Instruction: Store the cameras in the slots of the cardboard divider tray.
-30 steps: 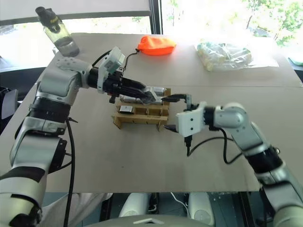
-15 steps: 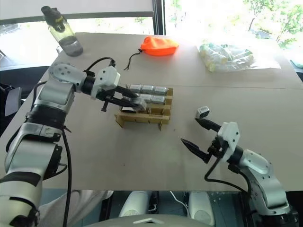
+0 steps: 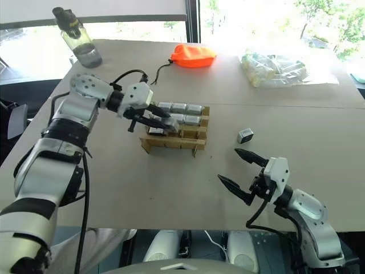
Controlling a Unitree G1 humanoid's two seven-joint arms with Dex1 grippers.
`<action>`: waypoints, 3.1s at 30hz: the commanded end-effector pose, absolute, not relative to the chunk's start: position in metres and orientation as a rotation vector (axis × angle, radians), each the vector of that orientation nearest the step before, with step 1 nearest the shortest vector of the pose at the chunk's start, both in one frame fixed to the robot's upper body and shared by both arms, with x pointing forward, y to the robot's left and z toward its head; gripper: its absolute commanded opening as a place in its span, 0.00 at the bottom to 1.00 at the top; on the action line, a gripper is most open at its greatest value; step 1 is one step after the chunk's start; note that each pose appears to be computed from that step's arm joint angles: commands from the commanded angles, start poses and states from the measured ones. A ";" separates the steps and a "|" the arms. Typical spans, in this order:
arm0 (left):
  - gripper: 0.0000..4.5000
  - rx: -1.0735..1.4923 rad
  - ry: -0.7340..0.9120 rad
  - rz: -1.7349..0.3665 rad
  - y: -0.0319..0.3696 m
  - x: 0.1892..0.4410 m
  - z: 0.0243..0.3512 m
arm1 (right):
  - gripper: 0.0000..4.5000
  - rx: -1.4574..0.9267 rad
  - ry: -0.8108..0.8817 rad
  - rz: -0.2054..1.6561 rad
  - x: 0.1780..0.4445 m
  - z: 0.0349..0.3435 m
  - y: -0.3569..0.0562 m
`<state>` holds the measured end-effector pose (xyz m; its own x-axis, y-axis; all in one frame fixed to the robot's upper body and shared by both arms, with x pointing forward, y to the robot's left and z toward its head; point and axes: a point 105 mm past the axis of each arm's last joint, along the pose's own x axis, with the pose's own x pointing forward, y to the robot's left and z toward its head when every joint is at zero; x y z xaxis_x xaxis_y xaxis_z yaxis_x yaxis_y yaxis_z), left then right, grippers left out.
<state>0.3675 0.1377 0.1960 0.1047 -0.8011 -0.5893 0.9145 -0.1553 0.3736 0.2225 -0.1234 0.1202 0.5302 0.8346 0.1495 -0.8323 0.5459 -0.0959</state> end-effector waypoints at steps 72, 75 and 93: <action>0.99 0.336 0.047 -1.056 0.153 0.244 0.206 | 1.00 -0.920 0.263 1.337 0.350 0.160 -0.216; 0.99 0.282 0.055 -1.023 0.149 0.234 0.201 | 1.00 -0.945 0.350 1.363 0.358 0.158 -0.215; 0.99 0.286 0.072 -0.977 0.135 0.223 0.188 | 1.00 -1.197 0.436 1.464 0.379 0.156 -0.177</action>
<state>0.2244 0.1363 0.1793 0.5610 -0.7995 -0.2148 0.8276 0.5357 0.1675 0.3759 -0.1790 0.1398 0.1323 0.5210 -0.8432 -0.9137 -0.2657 -0.3076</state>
